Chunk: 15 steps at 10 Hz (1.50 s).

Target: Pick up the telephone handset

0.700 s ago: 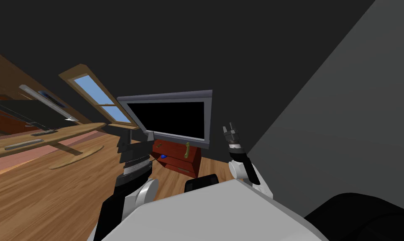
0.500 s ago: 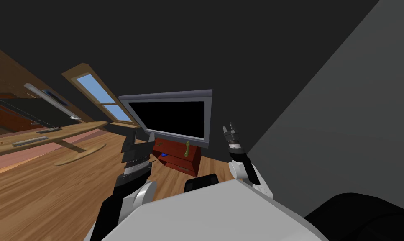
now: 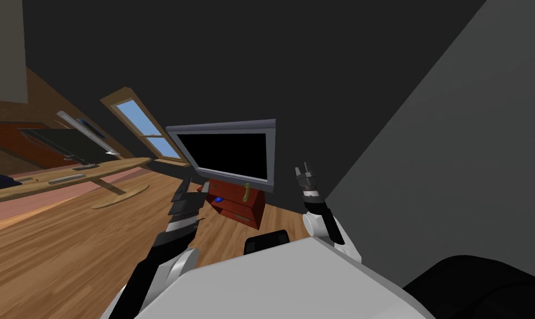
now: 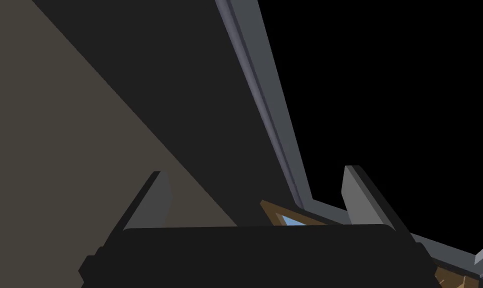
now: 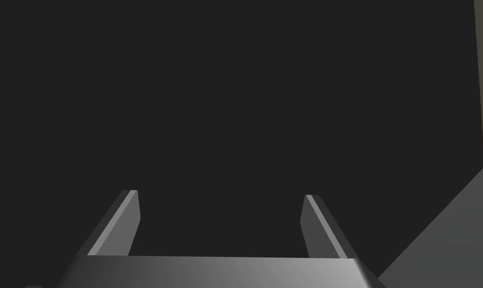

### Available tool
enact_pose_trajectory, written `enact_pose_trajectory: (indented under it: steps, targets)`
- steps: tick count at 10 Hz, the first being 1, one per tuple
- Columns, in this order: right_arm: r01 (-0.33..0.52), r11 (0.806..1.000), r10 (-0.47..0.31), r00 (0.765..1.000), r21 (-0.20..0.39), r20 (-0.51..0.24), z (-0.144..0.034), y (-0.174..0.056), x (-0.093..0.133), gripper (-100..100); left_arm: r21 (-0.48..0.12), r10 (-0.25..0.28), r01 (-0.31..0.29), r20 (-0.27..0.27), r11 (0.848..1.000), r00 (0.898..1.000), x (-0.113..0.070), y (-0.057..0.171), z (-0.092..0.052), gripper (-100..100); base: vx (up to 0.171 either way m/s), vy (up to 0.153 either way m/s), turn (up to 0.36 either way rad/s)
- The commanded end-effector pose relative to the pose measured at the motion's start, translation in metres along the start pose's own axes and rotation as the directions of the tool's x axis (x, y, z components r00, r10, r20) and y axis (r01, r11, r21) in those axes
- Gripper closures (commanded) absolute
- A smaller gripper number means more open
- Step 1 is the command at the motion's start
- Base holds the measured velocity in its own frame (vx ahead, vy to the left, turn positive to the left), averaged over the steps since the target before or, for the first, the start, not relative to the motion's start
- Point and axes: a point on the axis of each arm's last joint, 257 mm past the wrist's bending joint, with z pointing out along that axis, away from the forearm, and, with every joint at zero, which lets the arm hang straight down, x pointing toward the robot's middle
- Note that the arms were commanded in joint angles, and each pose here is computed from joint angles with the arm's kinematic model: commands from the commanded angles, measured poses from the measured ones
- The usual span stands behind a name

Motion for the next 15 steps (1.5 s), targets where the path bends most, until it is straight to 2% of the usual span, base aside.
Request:
enact_pose_trajectory:
  steps: [1, 2, 3, 4, 5, 6, 9, 10, 12, 13, 14, 15]
  targets:
    - [0.000, 1.000, 0.000, 1.000, 0.000, 0.000, 0.000, 0.000, 0.000, 0, -0.088, -0.028, 0.028, 0.000, 0.996, 1.000, -0.008, 0.024, -0.011, -100, -0.122, -0.108, 0.051]
    - [0.000, 1.000, 0.000, 1.000, 0.000, 0.000, 0.000, 0.000, 0.000, 0, -0.088, -0.028, 0.028, 0.000, 0.996, 1.000, -0.008, 0.024, -0.011, -100, -0.096, -0.081, 0.024]
    - [0.000, 1.000, 0.000, 1.000, 0.000, 0.000, 0.000, 0.000, 0.000, 0, -0.144, -0.046, 0.047, 0.007, 0.988, 0.999, -0.014, 0.041, -0.017, -100, -0.070, -0.066, 0.032]
    - [0.000, 1.000, 0.000, 1.000, 0.000, 0.000, 0.000, 0.000, 0.000, 0, -0.145, -0.046, 0.047, 0.007, 0.988, 0.999, -0.014, 0.041, -0.017, -100, -0.049, -0.049, 0.022]
    - [0.000, 1.000, 0.000, 1.000, 0.000, 0.000, 0.000, 0.000, 0.000, 0, -0.203, -0.065, 0.068, 0.019, 0.977, 0.998, -0.022, 0.058, -0.024, -100, -0.064, -0.056, 0.034]
    - [0.000, 1.000, 0.000, 1.000, 0.000, 0.000, 0.000, 0.000, 0.000, 0, -0.203, -0.065, 0.068, 0.019, 0.977, 0.998, -0.022, 0.058, -0.024, -100, -0.057, -0.046, 0.023]
    - [0.000, 1.000, 0.000, 1.000, 0.000, 0.000, 0.000, 0.000, 0.000, 0, -0.362, -0.118, 0.142, 0.086, 0.921, 0.989, -0.048, 0.109, -0.048, -100, -0.092, -0.089, 0.042]
    - [0.000, 1.000, 0.000, 1.000, 0.000, 0.000, 0.000, 0.000, 0.000, 0, -0.376, -0.126, 0.153, 0.094, 0.914, 0.988, -0.049, 0.113, -0.050, -100, -0.095, -0.072, 0.009]
    - [0.000, 1.000, 0.000, 1.000, 0.000, 0.000, 0.000, 0.000, 0.000, 0, -0.467, -0.155, 0.217, 0.167, 0.857, 0.974, -0.069, 0.146, -0.070, -100, -0.081, -0.062, 0.019]
    - [0.000, 1.000, 0.000, 1.000, 0.000, 0.000, 0.000, 0.000, 0.000, 0, -0.478, -0.163, 0.230, 0.178, 0.848, 0.971, -0.069, 0.150, -0.073, -100, -0.062, -0.043, 0.018]
    - [0.000, 1.000, 0.000, 1.000, 0.000, 0.000, 0.000, 0.000, 0.000, 0, -0.478, -0.163, 0.230, 0.178, 0.848, 0.971, -0.069, 0.150, -0.073, -100, -0.022, -0.009, -0.003]
    - [0.000, 1.000, 0.000, 1.000, 0.000, 0.000, 0.000, 0.000, 0.000, 0, -0.513, -0.180, 0.274, 0.225, 0.813, 0.958, -0.079, 0.166, -0.084, -100, -0.037, -0.020, 0.003]
